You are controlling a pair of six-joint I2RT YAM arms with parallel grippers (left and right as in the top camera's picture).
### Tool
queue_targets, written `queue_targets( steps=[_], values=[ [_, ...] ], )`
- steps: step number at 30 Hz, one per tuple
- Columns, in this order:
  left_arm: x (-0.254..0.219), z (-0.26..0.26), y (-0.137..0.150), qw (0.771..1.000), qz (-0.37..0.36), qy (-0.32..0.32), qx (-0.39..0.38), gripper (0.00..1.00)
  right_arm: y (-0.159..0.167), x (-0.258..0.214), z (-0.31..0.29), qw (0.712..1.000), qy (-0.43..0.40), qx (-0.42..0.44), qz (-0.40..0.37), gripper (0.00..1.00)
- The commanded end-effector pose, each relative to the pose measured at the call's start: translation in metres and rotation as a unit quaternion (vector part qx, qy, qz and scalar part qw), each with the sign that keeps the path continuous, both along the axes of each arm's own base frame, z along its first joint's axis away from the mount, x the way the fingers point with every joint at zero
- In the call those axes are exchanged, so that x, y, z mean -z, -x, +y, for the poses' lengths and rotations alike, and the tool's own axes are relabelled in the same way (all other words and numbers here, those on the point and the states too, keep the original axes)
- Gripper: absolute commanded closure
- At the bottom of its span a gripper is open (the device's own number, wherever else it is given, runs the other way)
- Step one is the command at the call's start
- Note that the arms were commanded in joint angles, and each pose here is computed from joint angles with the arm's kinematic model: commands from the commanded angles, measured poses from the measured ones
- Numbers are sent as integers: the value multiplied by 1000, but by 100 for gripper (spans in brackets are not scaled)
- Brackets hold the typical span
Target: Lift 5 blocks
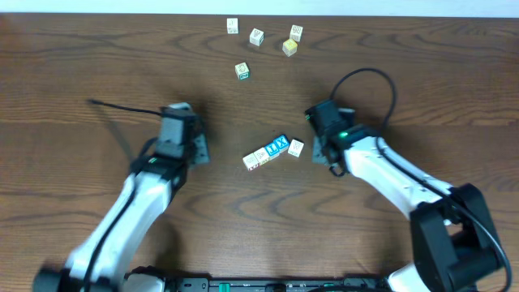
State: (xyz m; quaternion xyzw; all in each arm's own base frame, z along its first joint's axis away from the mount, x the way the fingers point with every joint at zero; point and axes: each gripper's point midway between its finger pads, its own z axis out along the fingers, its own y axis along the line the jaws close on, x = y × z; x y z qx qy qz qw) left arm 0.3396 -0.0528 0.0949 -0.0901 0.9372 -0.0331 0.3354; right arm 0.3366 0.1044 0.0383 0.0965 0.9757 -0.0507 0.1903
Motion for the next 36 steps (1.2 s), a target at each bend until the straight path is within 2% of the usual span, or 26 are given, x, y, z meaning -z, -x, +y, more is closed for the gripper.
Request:
queue_targets(
  steps=[1, 3, 8, 12, 15, 21, 36],
  values=[
    [-75, 36, 7, 990, -112, -72, -42, 45, -27, -33, -32, 997, 0, 45, -64, 47],
    [-115, 45, 22, 981, -170, -78, -52, 42, -40, -43, -49, 994, -4, 61, -91, 41],
    [-183, 60, 67, 956, -278, -67, -68, 38, -57, -52, -80, 988, 0, 91, -121, 26],
    [-216, 71, 106, 934, -344, -58, -81, 31, -66, -59, -98, 982, 14, 116, -145, 12],
    [-224, 75, 124, 927, -363, -53, -83, 28, -73, -64, -103, 979, 12, 124, -163, 1],
    [-215, 79, 140, 930, -354, -56, -82, 25, -81, -70, -102, 975, 5, 126, -185, 1],
    [-212, 79, 141, 933, -347, -58, -81, 22, -80, -69, -102, 975, 5, 125, -182, 1]
  ],
)
